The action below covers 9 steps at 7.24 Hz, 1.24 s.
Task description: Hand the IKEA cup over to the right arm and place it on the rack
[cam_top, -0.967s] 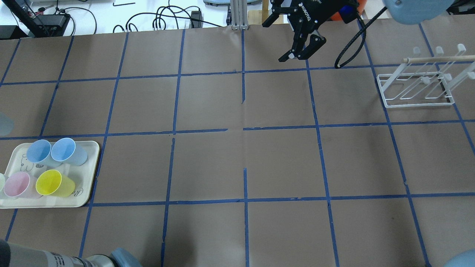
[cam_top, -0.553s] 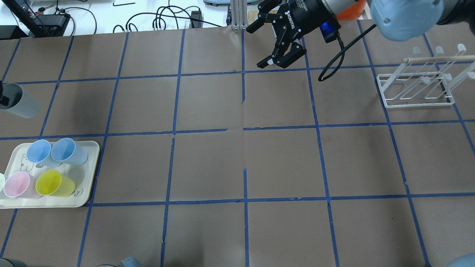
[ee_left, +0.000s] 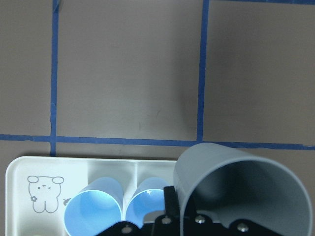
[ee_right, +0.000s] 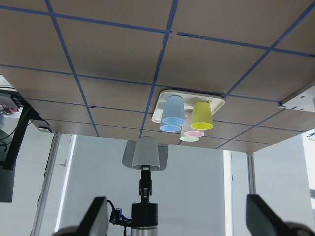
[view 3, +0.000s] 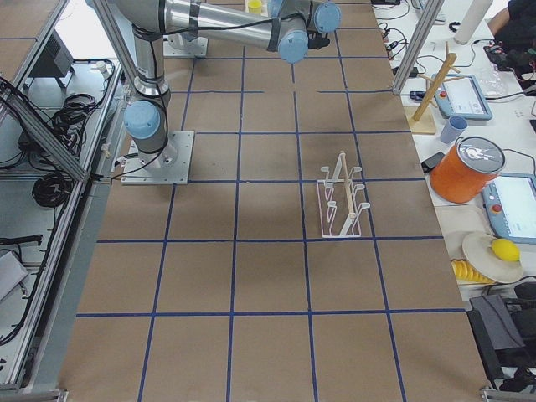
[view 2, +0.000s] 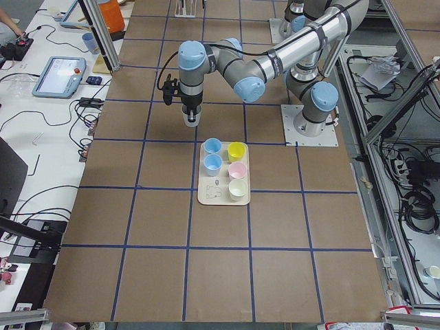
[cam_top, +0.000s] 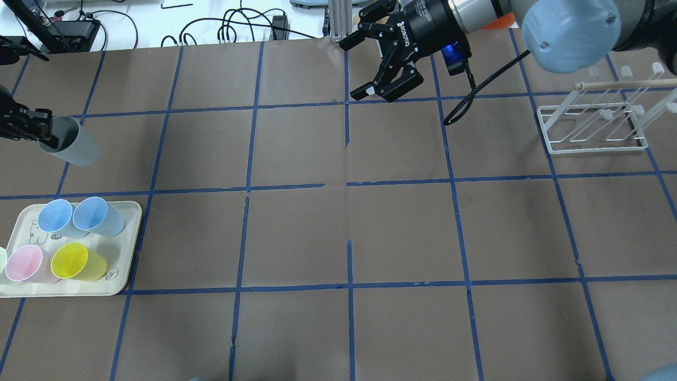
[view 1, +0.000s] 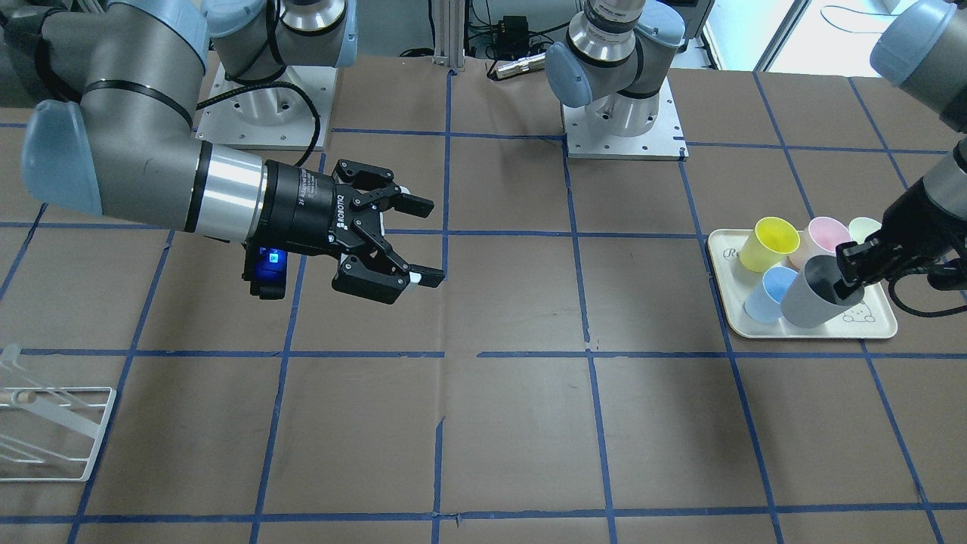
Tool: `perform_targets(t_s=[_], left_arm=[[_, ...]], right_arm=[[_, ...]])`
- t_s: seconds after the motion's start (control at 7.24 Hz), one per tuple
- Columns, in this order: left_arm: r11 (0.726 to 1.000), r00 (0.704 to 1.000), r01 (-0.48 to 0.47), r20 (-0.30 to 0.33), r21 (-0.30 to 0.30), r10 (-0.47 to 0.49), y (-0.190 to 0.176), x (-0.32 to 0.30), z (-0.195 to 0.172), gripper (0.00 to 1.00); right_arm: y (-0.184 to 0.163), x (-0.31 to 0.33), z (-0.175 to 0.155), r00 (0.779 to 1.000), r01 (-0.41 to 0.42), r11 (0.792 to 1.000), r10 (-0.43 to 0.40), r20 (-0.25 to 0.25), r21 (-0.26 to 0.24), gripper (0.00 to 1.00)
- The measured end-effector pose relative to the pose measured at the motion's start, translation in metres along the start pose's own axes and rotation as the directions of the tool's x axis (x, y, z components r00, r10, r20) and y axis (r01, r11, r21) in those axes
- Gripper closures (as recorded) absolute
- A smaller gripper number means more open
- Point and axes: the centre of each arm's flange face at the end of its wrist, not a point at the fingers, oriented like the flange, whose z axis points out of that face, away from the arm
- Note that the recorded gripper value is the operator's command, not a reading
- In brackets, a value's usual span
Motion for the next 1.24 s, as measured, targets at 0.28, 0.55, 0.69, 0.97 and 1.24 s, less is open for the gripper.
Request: perform_targets(t_s=[0.28, 0.55, 0.69, 0.97, 1.24], left_arm=[[1.0, 1.0, 0.009, -0.018, 0.0, -0.009, -0.005, 0.041, 0.003, 1.0], [0.999, 0.99, 0.039, -0.139, 0.024, -0.035, -0.009, 0.077, 0.001, 1.0], [0.997, 0.967, 0.069, -0.248, 0.025, -0.061, -0.01, 0.092, 0.003, 1.0], [0.995, 0.886, 0.1, -0.458, 0.023, -0.079, -0.006, 0.123, 0.01, 1.0], [0.991, 0.789, 0.128, -0.609, 0.031, -0.083, -0.001, 0.143, 0.008, 1.0]], right_arm=[[-0.007, 0.001, 0.004, 1.0, -0.016, 1.0, 0.016, -0.005, -0.009, 0.0], [-0.009, 0.001, 0.005, 1.0, -0.021, 1.0, 0.021, -0.008, -0.009, 0.0], [-0.01, 0.001, 0.005, 1.0, -0.023, 1.0, 0.023, -0.008, -0.008, 0.0], [-0.011, 0.002, 0.005, 1.0, -0.027, 1.0, 0.027, -0.01, -0.005, 0.0], [-0.011, 0.002, 0.006, 0.999, -0.038, 0.999, 0.038, -0.014, -0.007, 0.0]])
